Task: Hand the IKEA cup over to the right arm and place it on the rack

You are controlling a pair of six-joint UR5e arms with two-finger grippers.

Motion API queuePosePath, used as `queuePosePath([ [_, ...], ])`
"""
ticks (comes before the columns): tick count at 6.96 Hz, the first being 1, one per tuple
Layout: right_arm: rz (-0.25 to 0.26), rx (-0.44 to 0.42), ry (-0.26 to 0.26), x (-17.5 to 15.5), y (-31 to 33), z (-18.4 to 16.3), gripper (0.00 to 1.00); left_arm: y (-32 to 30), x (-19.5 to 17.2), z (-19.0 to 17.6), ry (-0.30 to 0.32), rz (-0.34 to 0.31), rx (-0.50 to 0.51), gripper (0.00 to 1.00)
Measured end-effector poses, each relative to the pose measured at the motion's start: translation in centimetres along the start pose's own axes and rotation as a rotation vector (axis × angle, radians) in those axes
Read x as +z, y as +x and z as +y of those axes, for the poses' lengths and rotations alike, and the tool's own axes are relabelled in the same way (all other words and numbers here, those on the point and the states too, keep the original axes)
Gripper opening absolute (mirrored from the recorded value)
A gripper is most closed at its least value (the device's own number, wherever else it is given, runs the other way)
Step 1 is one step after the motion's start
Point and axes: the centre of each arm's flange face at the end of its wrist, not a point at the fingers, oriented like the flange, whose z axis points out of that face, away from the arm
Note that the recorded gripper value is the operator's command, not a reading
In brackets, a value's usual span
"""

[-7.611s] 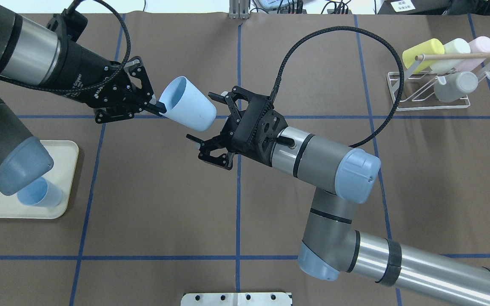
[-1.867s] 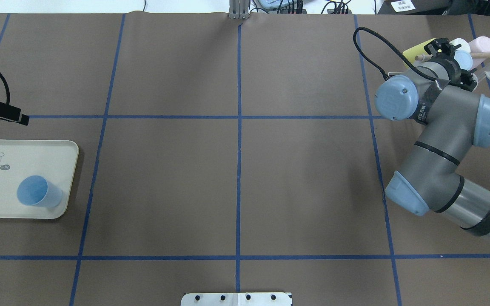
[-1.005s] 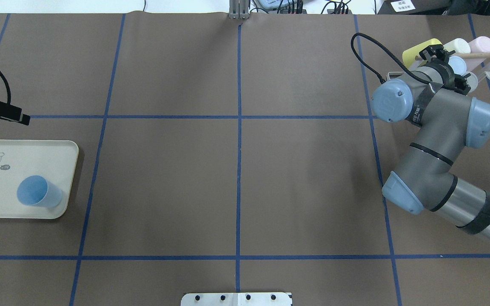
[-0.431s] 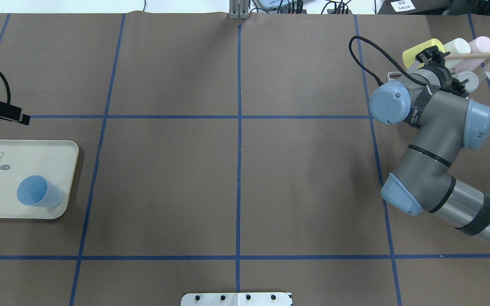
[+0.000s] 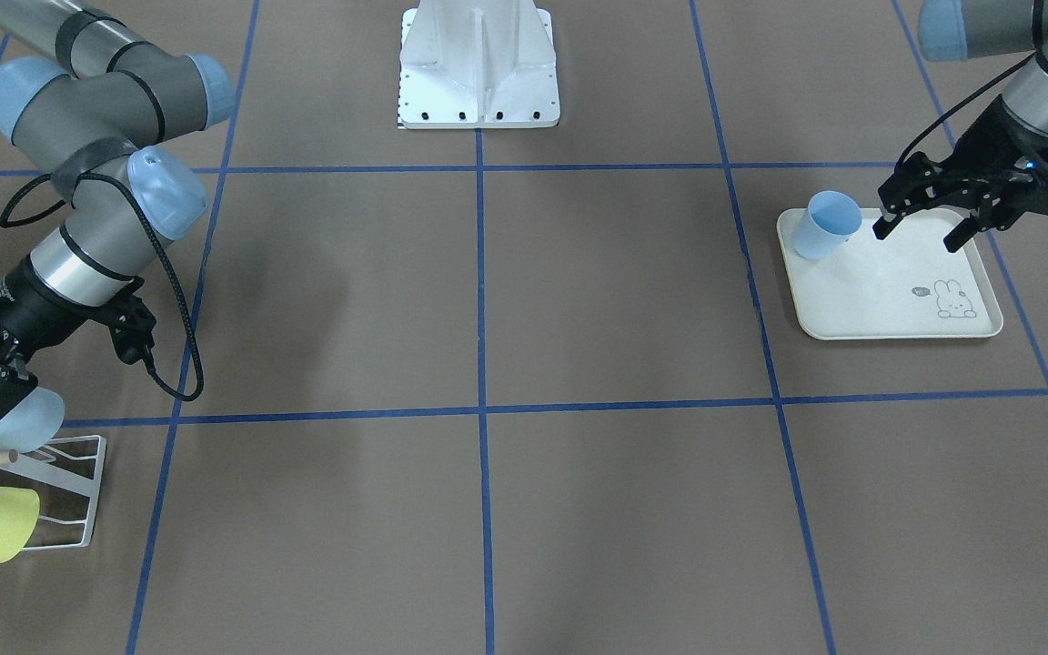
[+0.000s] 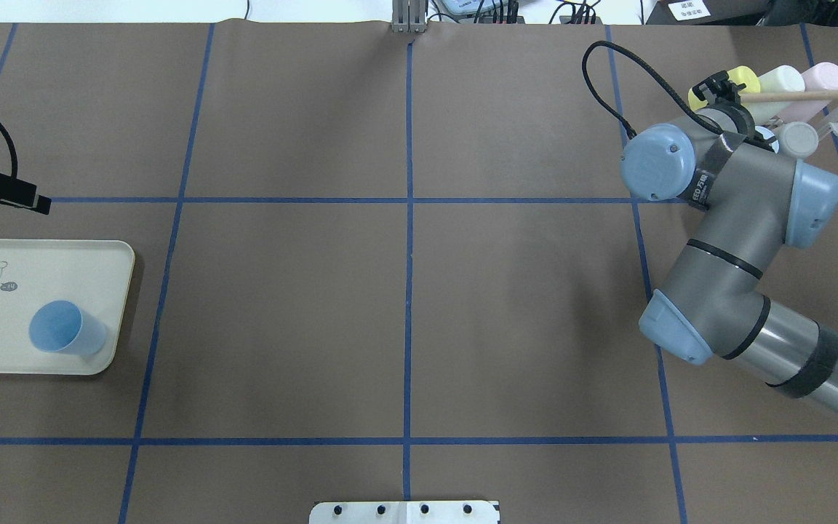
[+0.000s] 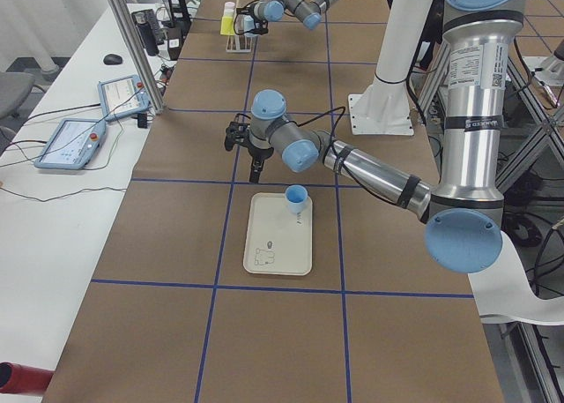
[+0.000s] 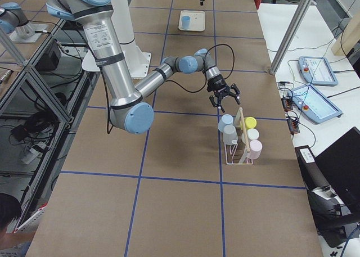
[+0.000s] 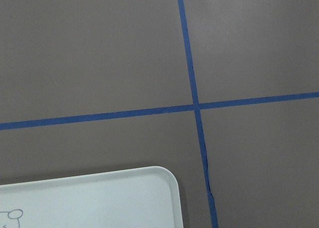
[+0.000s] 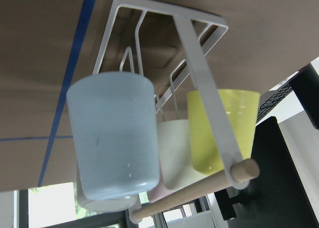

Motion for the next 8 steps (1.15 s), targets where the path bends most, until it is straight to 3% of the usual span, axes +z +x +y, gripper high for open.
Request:
queuePosePath([
  [2,-0.065,0.238,0.233,-4.2,0.9,-0.8,0.98,-0.7,0.2,0.4,0.007,-0.025,0.003,1.00],
  [4,-0.161,0.527,0.535,-7.3,0.7,-2.6,0.99,-1.1,1.3,1.7,-0.005,-0.054,0.013,1.00],
  [7,-0.392,1.052,0.943,-14.5,0.3,-5.9,0.99,-1.6,5.3,6.0,-0.059,-0.131,0.052,1.00],
  [8,-0.482,1.169,1.048,-17.4,-0.4,-7.2,0.99,-2.2,6.2,8.0,-0.072,-0.139,0.072,1.00],
])
